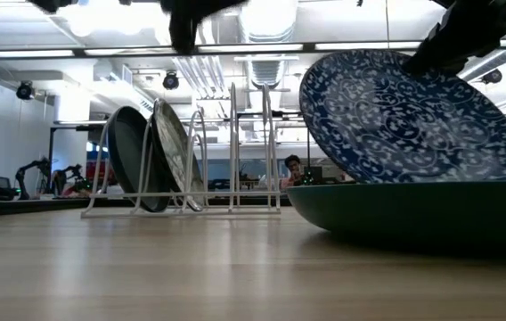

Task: Sort dishes
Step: Put the blue pattern plate into the white dish rack

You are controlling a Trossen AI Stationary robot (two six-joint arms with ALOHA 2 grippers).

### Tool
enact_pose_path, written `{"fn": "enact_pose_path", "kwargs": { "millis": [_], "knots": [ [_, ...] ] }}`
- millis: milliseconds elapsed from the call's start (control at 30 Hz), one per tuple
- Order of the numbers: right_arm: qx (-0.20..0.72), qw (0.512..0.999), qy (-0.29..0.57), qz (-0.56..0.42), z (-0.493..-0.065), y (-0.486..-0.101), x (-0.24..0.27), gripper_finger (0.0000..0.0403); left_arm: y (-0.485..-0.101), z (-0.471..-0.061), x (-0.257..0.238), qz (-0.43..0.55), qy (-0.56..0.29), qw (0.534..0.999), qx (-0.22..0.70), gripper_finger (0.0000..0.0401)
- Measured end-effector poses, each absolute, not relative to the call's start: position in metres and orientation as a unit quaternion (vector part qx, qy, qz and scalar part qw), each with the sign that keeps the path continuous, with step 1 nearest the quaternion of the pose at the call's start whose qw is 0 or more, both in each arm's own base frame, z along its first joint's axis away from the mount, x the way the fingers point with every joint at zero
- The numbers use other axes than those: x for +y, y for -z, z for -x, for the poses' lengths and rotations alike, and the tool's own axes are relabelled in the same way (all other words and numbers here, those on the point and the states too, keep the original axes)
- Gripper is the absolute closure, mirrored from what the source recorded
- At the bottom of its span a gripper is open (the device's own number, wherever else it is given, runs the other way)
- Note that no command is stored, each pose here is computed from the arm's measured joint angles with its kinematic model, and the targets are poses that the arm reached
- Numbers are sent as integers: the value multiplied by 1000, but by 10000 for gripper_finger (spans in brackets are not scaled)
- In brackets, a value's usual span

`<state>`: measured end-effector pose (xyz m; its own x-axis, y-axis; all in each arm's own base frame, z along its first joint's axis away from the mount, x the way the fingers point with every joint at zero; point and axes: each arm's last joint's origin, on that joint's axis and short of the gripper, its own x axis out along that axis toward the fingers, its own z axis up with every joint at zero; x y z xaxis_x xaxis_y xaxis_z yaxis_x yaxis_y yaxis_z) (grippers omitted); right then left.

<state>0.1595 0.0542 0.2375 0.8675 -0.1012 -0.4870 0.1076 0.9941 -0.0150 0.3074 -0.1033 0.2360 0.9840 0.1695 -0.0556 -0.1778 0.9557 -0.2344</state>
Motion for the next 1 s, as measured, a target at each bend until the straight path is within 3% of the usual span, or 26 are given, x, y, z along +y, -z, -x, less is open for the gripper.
{"fn": "enact_pose_path", "kwargs": {
  "millis": [200, 600, 1000],
  "knots": [
    [238, 969, 60, 10, -162, -240, 55, 403, -216, -327, -111, 136, -91, 986, 38, 341],
    [224, 972, 61, 37, -163, -242, 56, 403, -201, -352, -122, 116, -92, 987, 69, 200],
    [185, 979, 41, 71, -163, -250, 65, 403, -190, -351, -120, 139, -139, 977, 79, 184]
  ]
}}
